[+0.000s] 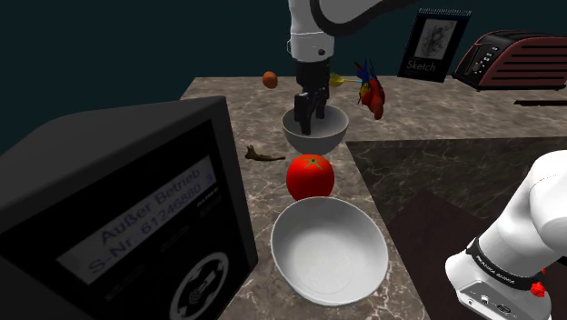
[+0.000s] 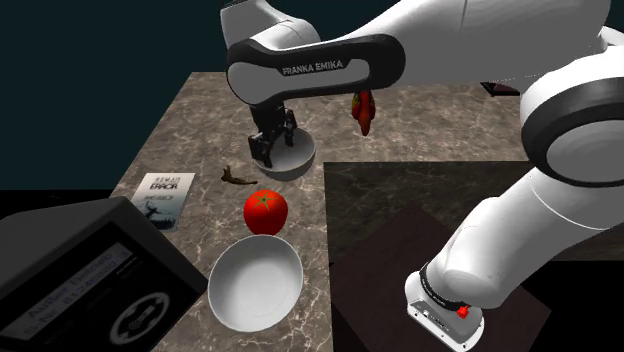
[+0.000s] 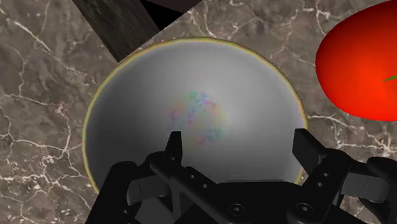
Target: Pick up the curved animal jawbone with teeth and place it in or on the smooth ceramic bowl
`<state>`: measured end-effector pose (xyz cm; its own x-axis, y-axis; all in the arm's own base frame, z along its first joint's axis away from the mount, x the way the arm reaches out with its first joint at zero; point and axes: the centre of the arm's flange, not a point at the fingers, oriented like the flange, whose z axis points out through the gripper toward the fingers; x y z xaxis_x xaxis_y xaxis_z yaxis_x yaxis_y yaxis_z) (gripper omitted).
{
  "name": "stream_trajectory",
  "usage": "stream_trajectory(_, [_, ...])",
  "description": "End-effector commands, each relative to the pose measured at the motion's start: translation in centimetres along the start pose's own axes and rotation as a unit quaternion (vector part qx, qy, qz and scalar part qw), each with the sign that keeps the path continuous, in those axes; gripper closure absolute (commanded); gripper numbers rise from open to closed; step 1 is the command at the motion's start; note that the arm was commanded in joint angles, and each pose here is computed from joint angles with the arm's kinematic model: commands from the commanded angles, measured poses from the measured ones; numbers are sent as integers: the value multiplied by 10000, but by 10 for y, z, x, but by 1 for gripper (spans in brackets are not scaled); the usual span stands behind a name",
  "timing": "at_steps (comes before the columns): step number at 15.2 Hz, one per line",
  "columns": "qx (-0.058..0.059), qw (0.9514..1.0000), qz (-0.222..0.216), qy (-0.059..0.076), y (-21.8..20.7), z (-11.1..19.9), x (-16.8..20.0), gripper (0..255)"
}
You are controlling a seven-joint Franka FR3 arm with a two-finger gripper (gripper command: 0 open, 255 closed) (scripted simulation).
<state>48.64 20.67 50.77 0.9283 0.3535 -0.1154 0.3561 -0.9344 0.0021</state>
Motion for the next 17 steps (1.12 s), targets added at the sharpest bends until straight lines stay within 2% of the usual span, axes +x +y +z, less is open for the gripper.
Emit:
stream_trajectory(1, [-102,9998,-177,-20,-17,6,21,0])
stream_trajectory(6, [-352,9974,-633,-28,-62,19,74,0])
stream_trajectory(11, [-600,9922,-1088,-37,-111,34,123,0])
stream_trajectory(17, [-602,9922,-1091,-37,-108,60,123,0])
